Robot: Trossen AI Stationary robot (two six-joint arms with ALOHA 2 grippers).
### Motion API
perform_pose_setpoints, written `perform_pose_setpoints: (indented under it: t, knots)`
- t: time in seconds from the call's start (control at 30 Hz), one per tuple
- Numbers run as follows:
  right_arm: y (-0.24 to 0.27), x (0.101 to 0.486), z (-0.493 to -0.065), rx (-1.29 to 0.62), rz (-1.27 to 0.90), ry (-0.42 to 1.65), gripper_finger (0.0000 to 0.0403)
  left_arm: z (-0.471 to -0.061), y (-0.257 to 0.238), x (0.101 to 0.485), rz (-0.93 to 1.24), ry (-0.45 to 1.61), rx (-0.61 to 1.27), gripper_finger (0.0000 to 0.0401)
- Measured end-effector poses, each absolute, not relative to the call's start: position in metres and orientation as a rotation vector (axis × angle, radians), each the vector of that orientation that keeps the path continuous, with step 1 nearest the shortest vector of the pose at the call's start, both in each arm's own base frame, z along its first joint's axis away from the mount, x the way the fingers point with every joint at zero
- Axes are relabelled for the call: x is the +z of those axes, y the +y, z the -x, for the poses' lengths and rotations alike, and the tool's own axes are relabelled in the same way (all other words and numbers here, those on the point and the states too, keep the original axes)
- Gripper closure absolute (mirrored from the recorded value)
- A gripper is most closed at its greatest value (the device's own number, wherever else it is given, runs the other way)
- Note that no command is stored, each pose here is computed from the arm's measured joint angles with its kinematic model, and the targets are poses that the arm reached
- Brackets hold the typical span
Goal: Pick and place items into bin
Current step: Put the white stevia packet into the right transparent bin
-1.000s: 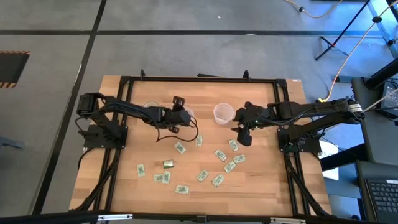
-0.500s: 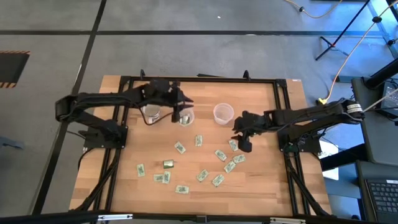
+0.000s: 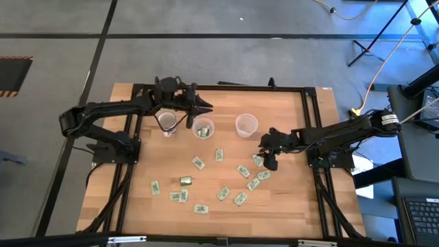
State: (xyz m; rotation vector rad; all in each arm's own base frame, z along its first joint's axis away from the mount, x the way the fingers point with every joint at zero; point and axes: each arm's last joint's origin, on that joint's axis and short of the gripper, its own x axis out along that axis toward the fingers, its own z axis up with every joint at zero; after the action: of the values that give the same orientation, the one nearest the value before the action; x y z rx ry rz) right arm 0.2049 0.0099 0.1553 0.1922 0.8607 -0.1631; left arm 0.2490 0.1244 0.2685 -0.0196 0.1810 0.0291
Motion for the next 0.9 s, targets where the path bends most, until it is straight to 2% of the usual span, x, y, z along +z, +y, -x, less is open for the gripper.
perform_pose_setpoints:
  t: [0.23, 0.57, 0.9]
  knots:
    - [0.01, 0.141, -0.205, -0.161, -0.161, 0.876, 0.0226, -0.228, 0.127, 0.243, 0.041, 0.062, 0.061, 0.0342]
    - [0.01, 0.112, -0.218, -0.162, -0.127, 0.943, 0.027, -0.222, 0.122, 0.247, 0.014, 0.021, 0.058, 0.0342]
    - [0.01, 0.106, -0.221, -0.188, -0.162, 0.947, 0.0332, -0.222, 0.122, 0.247, 0.013, 0.026, 0.058, 0.0342]
